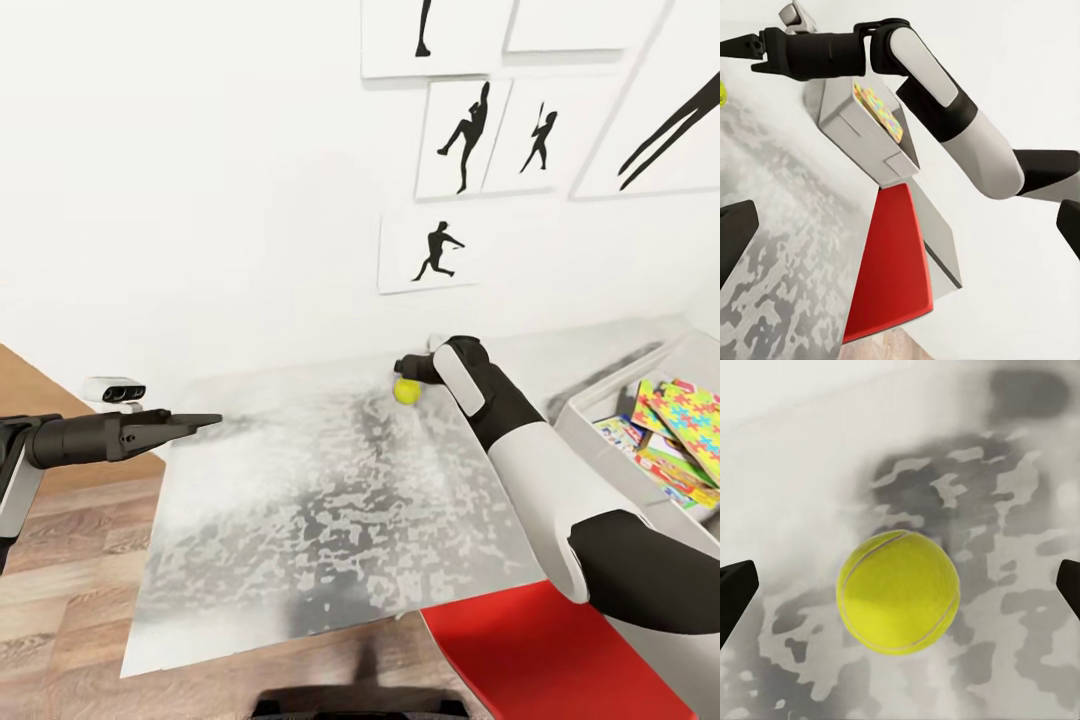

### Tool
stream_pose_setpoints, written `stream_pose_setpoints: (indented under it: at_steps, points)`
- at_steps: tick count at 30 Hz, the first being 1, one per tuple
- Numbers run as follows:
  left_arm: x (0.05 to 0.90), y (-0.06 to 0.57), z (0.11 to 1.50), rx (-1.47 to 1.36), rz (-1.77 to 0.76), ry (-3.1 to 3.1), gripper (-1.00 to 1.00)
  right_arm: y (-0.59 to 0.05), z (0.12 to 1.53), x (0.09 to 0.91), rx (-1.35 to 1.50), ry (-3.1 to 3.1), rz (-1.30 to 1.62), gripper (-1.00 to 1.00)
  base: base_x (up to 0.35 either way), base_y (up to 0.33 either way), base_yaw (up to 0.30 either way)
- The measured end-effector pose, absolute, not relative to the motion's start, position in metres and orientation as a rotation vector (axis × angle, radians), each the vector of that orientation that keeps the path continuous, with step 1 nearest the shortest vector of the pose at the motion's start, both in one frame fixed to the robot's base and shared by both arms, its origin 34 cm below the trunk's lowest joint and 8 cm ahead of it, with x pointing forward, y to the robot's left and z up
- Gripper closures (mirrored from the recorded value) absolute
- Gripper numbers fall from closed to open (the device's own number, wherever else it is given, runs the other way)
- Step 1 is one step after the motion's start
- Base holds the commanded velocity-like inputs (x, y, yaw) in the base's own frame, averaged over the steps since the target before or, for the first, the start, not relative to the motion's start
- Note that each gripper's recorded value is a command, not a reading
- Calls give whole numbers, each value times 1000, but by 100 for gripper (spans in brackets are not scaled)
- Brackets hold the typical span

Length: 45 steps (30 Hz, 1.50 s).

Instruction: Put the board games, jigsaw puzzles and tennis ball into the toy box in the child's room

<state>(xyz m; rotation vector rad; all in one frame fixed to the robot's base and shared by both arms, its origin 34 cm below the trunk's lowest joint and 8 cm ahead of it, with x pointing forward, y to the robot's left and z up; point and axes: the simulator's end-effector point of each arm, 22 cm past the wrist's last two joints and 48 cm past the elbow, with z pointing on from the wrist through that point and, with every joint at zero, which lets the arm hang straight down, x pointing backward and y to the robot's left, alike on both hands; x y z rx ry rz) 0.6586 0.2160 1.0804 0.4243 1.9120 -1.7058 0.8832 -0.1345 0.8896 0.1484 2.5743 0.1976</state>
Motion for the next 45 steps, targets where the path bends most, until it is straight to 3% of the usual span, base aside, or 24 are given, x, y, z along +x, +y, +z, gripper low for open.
stream_pose_setpoints:
  at_steps: [45]
  points:
    - [664,217,1042,373,-1739,1960,-100,-135,847,888,159,2625,195,-100,0,0,0]
